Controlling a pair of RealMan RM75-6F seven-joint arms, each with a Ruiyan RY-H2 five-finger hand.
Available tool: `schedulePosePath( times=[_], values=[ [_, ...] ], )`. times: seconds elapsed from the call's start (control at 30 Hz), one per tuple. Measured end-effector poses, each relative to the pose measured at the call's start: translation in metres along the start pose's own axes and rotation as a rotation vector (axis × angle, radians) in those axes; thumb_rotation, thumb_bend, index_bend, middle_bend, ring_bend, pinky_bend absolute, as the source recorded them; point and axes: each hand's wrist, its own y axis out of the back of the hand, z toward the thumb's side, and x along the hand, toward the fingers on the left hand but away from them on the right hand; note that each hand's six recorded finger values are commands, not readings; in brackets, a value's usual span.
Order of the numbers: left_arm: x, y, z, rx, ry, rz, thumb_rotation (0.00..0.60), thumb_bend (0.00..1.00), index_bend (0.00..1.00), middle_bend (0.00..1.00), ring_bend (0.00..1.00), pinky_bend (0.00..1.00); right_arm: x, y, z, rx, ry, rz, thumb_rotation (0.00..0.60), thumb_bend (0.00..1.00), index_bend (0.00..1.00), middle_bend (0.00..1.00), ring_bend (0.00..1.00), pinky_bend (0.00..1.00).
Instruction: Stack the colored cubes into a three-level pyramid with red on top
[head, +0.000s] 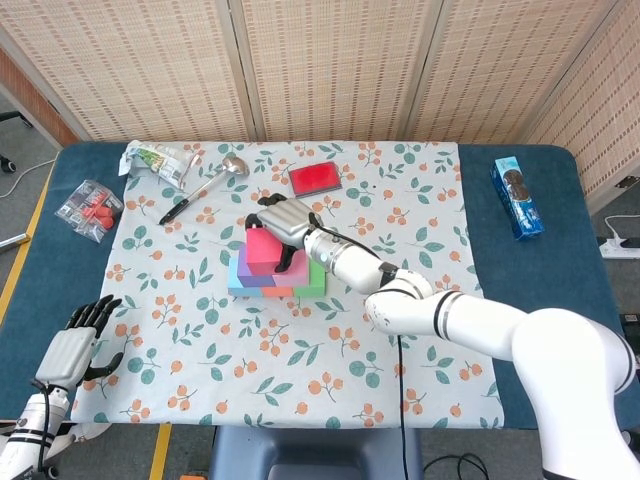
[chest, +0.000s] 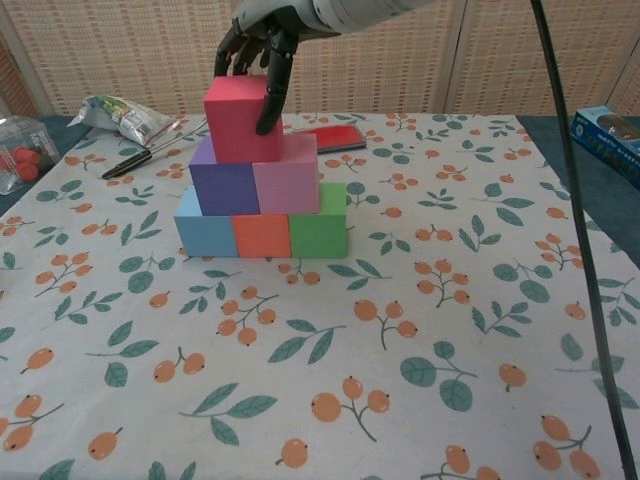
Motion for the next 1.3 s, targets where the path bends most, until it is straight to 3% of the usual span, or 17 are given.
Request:
schedulePosePath(
  times=[1.3],
  values=[
    [-0.0004, -0.0045, -0.004, -0.008, 0.006, -0.008, 0.6, 0.36, 0.0, 0.0, 0.0, 0.06, 0.0012, -0.0002, 0.002, 0.006, -0.035, -0.007, 0.6, 0.0, 0.33, 0.3, 0.0, 0.0]
  ],
)
